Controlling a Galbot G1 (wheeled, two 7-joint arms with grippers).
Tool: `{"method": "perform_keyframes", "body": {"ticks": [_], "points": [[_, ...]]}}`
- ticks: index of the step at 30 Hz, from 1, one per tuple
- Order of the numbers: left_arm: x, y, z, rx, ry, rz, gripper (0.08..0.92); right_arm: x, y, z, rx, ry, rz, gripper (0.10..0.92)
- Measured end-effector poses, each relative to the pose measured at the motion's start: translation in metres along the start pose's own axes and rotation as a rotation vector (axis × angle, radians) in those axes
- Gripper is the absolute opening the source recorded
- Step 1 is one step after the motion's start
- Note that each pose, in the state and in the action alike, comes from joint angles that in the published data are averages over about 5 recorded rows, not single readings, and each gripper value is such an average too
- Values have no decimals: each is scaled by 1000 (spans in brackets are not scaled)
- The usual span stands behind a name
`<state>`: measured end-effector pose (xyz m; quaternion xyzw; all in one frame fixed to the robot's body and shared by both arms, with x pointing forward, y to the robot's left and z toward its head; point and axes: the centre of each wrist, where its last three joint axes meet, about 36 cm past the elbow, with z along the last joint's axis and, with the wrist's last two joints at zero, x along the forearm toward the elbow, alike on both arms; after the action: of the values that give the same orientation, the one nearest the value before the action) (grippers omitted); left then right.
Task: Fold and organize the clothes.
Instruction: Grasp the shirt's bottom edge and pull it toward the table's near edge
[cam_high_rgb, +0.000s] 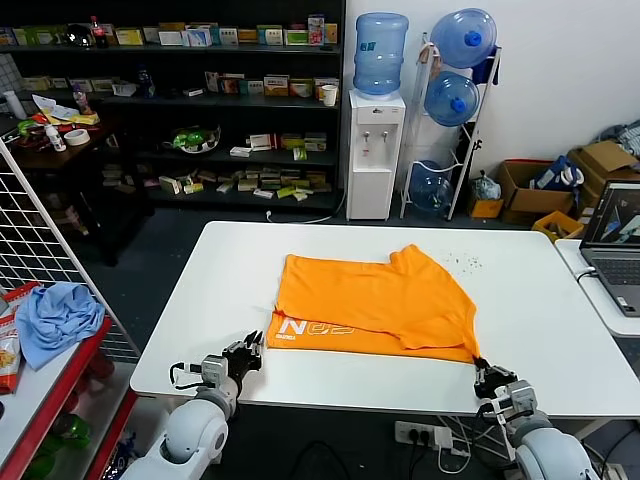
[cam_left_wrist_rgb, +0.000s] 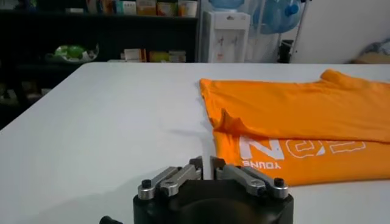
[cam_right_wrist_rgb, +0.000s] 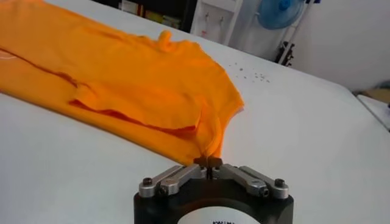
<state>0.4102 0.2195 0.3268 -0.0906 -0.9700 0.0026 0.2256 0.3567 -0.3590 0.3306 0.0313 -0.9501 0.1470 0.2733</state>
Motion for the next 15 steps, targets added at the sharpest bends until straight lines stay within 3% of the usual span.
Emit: {"method": "perform_keyframes", "body": {"ticks": [2,4,15], "points": [[1,-2,-2,11,-4,2,137,1,0,1,1,2,1,126],[2,-5,-4,20,-8,7,162,1,0,2,1,4,1,126],[-3,-20,-1,42,1,30,472,3,2,3,1,6,0,126]]}}
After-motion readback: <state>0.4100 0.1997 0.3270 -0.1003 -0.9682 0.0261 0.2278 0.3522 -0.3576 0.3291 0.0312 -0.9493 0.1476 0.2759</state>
